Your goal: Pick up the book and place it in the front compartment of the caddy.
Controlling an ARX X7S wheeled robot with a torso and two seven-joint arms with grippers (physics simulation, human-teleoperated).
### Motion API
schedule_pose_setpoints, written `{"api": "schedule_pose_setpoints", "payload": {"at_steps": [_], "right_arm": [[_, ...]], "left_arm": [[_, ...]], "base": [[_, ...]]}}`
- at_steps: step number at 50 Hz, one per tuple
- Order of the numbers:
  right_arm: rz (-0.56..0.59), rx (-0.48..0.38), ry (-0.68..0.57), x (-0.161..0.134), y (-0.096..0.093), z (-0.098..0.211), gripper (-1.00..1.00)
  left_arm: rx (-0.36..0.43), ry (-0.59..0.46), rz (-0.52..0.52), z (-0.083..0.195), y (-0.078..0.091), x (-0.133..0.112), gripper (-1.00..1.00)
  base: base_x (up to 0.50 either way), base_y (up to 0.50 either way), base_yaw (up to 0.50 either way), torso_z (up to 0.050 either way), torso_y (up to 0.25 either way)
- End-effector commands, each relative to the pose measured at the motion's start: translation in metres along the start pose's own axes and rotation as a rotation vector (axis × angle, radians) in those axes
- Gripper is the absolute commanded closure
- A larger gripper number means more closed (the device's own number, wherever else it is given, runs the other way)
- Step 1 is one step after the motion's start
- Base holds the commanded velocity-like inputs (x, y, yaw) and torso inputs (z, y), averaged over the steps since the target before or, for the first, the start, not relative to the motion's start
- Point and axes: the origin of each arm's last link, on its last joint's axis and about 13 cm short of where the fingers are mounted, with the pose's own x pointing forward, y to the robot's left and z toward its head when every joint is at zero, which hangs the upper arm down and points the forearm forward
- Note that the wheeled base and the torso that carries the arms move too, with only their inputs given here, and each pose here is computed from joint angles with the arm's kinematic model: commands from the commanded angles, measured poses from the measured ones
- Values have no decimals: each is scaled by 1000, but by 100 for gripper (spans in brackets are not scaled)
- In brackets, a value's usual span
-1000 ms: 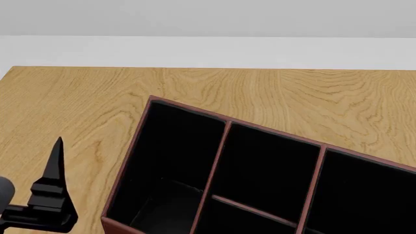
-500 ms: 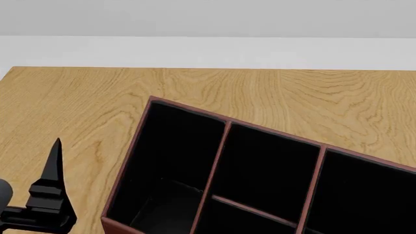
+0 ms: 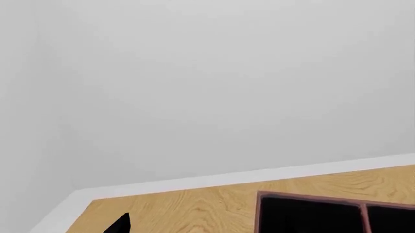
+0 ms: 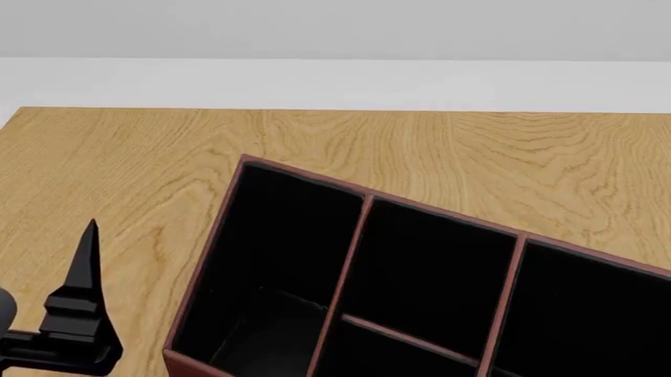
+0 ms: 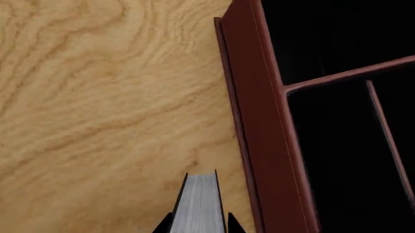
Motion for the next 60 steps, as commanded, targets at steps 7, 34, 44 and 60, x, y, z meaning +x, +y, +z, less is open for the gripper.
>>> {"api": "schedule_pose_setpoints", "payload": {"at_steps": [7,34,44,60], "right_arm": [[-69,-52,-87,-30,0,23,100],[-15,27,-230,-78,-4,57,100],[-24,32,-258,-91,-10,68,100],[-66,-7,-299,-110,-22,88,100]], "left_arm": [[-1,-4,-4,1,-1,1,-100],[-8,-2,1,-2,1,-1,-100],[-8,-5,1,-2,1,-1,-100],[-8,-9,5,0,2,0,-100]], "base": [[0,0,0,0,0],[0,0,0,0,0],[0,0,0,0,1],[0,0,0,0,1]]}}
